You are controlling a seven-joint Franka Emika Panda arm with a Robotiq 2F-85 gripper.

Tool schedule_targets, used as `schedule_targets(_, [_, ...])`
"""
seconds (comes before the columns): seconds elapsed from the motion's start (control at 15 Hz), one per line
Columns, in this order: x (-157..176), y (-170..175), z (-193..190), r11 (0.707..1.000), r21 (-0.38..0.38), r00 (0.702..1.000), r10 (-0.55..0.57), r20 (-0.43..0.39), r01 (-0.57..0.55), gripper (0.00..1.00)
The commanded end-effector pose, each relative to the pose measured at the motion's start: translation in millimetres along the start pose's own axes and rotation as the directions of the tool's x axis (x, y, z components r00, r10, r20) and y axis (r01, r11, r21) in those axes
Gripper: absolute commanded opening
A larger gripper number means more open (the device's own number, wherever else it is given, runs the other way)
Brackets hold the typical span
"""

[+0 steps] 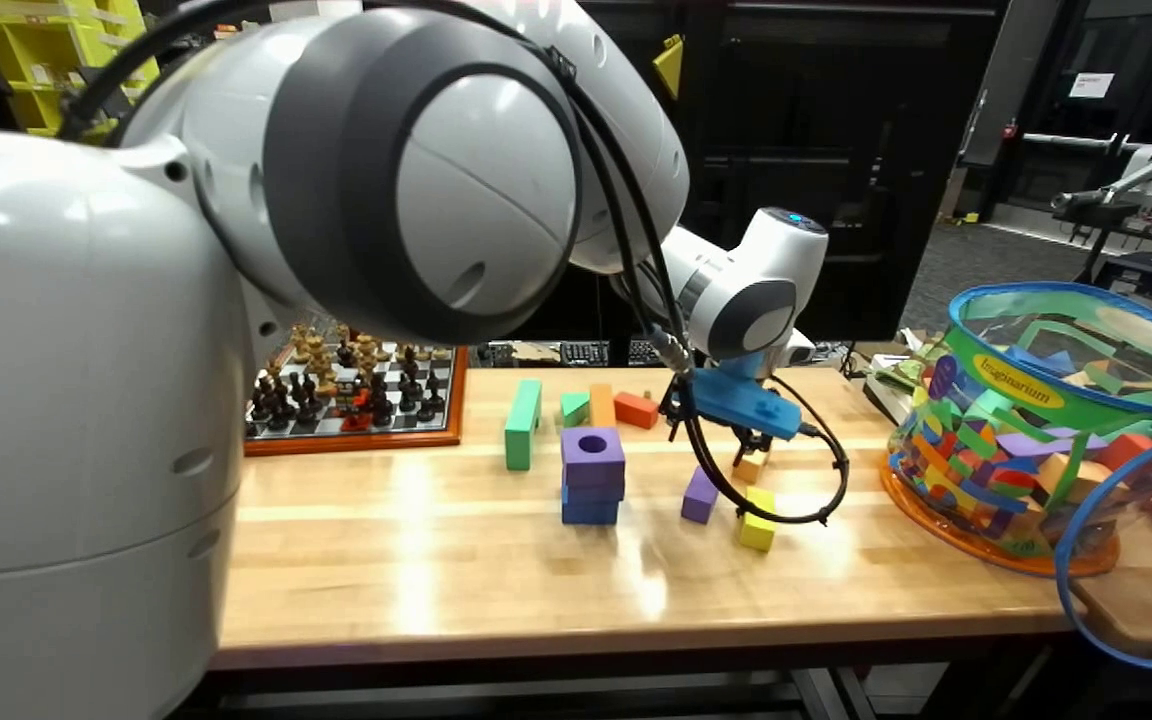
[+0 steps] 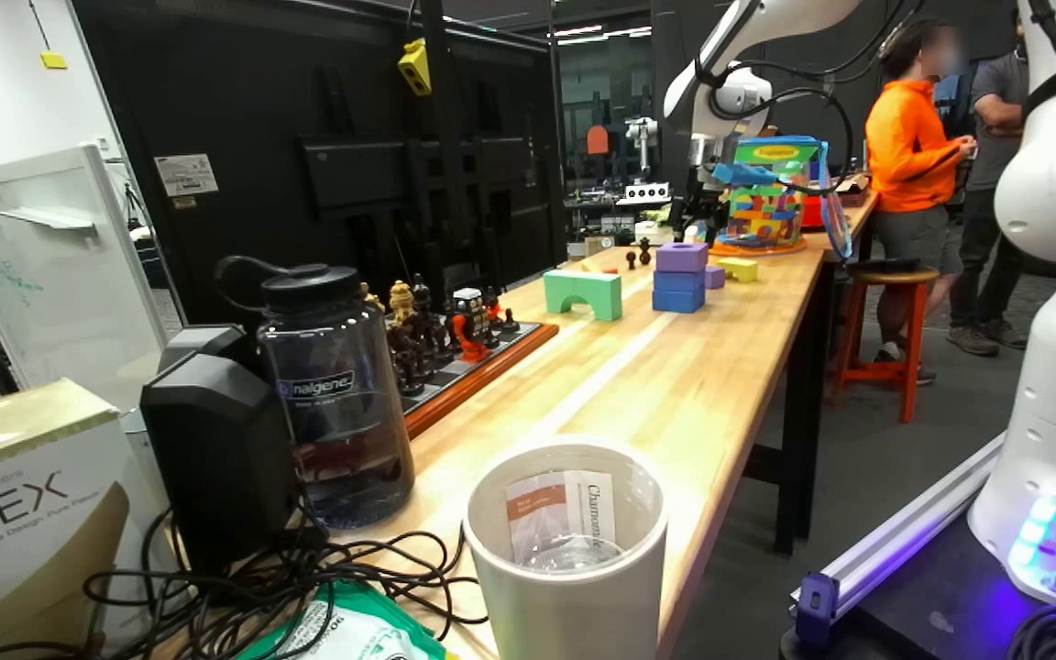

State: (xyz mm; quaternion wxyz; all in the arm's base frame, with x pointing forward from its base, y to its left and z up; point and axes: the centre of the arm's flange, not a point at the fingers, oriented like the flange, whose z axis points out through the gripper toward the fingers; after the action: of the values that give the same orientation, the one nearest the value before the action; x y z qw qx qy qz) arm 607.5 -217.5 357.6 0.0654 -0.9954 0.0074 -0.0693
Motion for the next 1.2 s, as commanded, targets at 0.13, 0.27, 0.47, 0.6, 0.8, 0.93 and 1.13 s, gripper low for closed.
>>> schedule_targets(0.13, [-5, 7, 10, 1.0, -0.003, 0.999, 0.015, 0.036, -0.015, 1.0])
schedule_targets(0.27, [-7, 8, 15, 1.0, 0.0, 0.999, 0.017, 0.048, -0.017, 1.0])
schedule_targets(0.47, [-15, 8, 20, 1.0, 0.008, 0.997, 0.008, 0.071, -0.009, 1.0])
schedule_targets(0.6, [-21, 6, 22, 1.0, 0.002, 0.996, -0.007, 0.087, 0.007, 1.0])
schedule_targets(0.8, [-26, 7, 23, 1.0, -0.012, 0.994, -0.021, 0.105, 0.022, 1.0])
schedule_targets(0.93, [-27, 7, 24, 0.999, -0.014, 0.993, -0.03, 0.117, 0.032, 1.0])
schedule_targets(1.13, [-29, 6, 28, 0.999, -0.024, 0.99, -0.045, 0.132, 0.049, 1.0])
